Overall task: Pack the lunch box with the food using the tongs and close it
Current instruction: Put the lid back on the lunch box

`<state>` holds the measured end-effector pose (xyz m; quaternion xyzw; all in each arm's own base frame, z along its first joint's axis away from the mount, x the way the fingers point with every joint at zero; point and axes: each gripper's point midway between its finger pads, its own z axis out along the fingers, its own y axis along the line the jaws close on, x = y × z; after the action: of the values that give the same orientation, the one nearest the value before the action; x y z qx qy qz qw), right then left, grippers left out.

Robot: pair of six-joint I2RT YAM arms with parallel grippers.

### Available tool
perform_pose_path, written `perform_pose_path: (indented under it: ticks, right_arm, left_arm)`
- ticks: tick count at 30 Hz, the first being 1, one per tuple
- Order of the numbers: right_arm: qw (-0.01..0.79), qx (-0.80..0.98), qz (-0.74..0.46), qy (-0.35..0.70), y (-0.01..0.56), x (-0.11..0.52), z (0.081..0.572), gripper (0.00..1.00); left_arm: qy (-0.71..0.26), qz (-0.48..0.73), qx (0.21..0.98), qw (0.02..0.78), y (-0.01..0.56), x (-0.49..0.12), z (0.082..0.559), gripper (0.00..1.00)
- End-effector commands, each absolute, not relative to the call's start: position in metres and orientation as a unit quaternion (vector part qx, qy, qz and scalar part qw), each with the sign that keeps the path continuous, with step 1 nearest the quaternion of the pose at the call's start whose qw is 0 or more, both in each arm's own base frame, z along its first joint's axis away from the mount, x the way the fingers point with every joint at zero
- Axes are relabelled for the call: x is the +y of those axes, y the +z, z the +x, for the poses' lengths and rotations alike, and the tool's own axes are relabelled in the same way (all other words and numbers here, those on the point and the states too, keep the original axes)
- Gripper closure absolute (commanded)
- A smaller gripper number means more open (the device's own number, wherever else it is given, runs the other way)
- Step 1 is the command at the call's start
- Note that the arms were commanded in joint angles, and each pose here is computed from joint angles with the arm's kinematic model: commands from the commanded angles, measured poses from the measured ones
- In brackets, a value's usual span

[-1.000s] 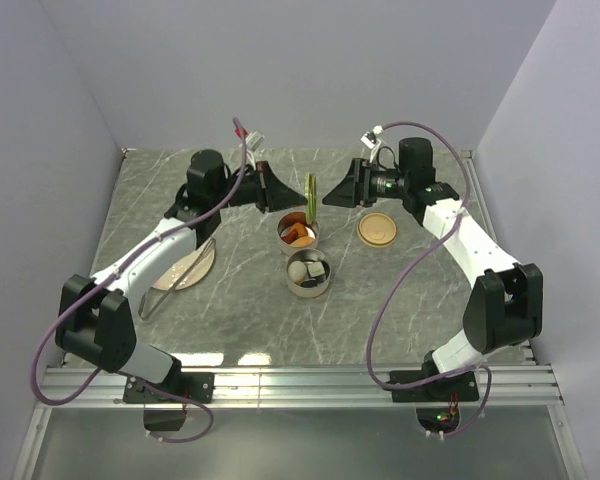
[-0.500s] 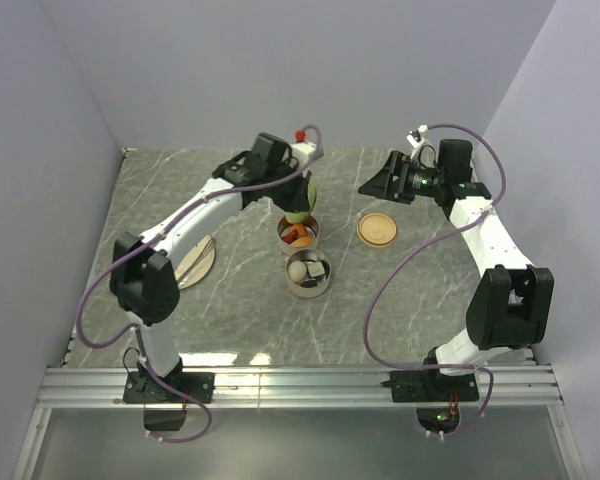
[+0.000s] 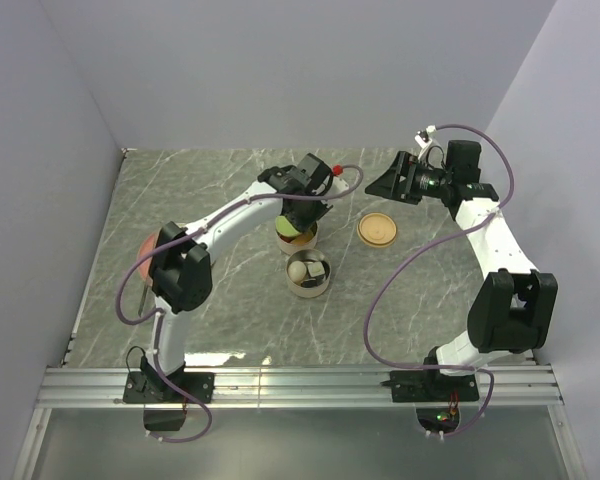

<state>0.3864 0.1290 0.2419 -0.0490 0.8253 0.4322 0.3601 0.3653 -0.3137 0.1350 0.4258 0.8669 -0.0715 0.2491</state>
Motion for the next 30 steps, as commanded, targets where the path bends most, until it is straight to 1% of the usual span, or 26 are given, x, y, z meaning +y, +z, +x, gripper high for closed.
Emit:
perform_pose_path:
  ticks: [1, 5, 13, 14, 16, 17, 18, 19, 20, 22, 27, 30]
  right_arm:
    - [0.383, 0.815, -0.067, 0.429, 0.259, 0.127, 0.381, 0.09]
    - [0.379, 0.817, -0.066, 0.429, 0.255, 0.127, 0.381, 0.08]
    - [0.372, 0.823, -0.065, 0.425, 0.25, 0.125, 0.381, 0.08]
    - [0.372, 0.823, -0.066, 0.424, 0.25, 0.124, 0.382, 0.08]
    - [0.37, 0.825, -0.066, 0.422, 0.248, 0.124, 0.382, 0.08]
    - [0.369, 0.826, -0.067, 0.42, 0.248, 0.123, 0.383, 0.08]
    - [0.365, 0.828, -0.066, 0.42, 0.245, 0.123, 0.383, 0.08]
    - [0.365, 0.829, -0.066, 0.419, 0.245, 0.123, 0.384, 0.08]
    - [0.363, 0.83, -0.064, 0.419, 0.244, 0.123, 0.385, 0.08]
    - [0.36, 0.831, -0.063, 0.419, 0.241, 0.123, 0.386, 0.08]
    - [0.36, 0.832, -0.063, 0.419, 0.241, 0.122, 0.387, 0.09]
    - [0.362, 0.832, -0.064, 0.415, 0.242, 0.122, 0.386, 0.09]
  left_arm:
    - [-0.029, 0.443, 0.86, 0.251, 0.14, -0.307, 0.37, 1.0]
    - [-0.02, 0.46, 0.855, 0.237, 0.131, -0.312, 0.361, 1.0]
    - [-0.002, 0.494, 0.849, 0.187, 0.106, -0.31, 0.347, 1.0]
    - [-0.001, 0.496, 0.848, 0.186, 0.106, -0.31, 0.346, 0.98]
    - [-0.004, 0.502, 0.844, 0.191, 0.112, -0.313, 0.346, 0.91]
    - [-0.007, 0.502, 0.843, 0.194, 0.114, -0.315, 0.346, 0.82]
    - [-0.009, 0.502, 0.841, 0.202, 0.12, -0.318, 0.348, 0.76]
    - [-0.01, 0.502, 0.84, 0.204, 0.124, -0.318, 0.348, 0.66]
    - [-0.012, 0.503, 0.839, 0.207, 0.128, -0.319, 0.348, 0.62]
    - [-0.019, 0.501, 0.836, 0.223, 0.142, -0.324, 0.351, 0.57]
    - [-0.048, 0.486, 0.823, 0.289, 0.187, -0.333, 0.358, 0.55]
    - [-0.071, 0.469, 0.827, 0.302, 0.189, -0.329, 0.362, 0.52]
